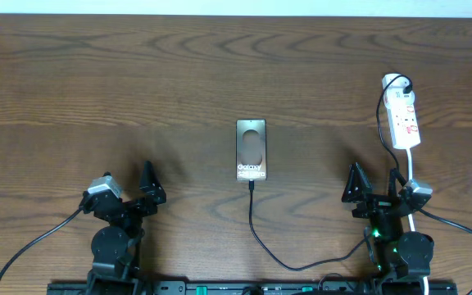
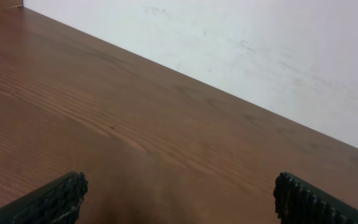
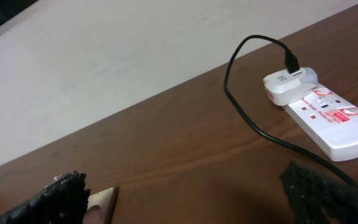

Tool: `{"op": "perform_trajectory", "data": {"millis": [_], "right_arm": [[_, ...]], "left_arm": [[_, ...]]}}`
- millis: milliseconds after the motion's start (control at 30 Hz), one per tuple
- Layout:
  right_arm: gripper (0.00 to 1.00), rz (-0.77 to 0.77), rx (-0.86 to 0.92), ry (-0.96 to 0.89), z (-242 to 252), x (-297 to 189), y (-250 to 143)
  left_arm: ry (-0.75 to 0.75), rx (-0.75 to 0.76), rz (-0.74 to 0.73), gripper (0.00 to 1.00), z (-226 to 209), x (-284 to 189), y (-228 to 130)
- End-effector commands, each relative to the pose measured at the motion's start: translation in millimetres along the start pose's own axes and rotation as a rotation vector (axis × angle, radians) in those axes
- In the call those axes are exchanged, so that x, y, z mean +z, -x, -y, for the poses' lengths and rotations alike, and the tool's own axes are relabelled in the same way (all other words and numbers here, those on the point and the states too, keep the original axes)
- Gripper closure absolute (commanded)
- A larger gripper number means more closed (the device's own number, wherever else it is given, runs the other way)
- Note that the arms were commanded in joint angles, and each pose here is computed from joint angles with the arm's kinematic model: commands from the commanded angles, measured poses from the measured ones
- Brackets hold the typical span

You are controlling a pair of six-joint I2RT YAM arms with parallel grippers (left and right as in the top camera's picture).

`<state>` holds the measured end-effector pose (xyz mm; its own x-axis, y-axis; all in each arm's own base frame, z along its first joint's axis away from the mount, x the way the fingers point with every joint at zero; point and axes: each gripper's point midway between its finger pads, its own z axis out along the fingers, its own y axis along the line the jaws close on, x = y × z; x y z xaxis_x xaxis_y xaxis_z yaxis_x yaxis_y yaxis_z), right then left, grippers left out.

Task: Plug charger to phone and switch on socket

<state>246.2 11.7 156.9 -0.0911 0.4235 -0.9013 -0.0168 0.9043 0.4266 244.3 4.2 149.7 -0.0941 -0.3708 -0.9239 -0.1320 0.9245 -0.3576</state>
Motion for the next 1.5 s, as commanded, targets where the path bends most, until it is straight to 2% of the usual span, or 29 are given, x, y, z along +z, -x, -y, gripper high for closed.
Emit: {"op": "perform_trajectory", "data": {"millis": [0,267,500,667,1467], "right_arm": [[0.01,0.004,0.003,-0.006,1,0,0],[0.01,0.004,0.003,-0.006,1,0,0],[0.01,0.004,0.003,-0.006,1,0,0],[0.01,0.004,0.003,-0.007,1,0,0],[0.01,0.004,0.003,-0.007,1,0,0]], "left_arm": [[0.018,0.030,-0.040,0.03,-7,3,-17],[0.014,0.027,-0.029,0.02,-6,2,-15],[0.037,0.095,0.012,0.03,-14,1,-4],[-0.061,0.259,-0.034,0.02,-3,1,-13],[-0.035,0.262,-0.028,0.02,-9,2,-10]]}}
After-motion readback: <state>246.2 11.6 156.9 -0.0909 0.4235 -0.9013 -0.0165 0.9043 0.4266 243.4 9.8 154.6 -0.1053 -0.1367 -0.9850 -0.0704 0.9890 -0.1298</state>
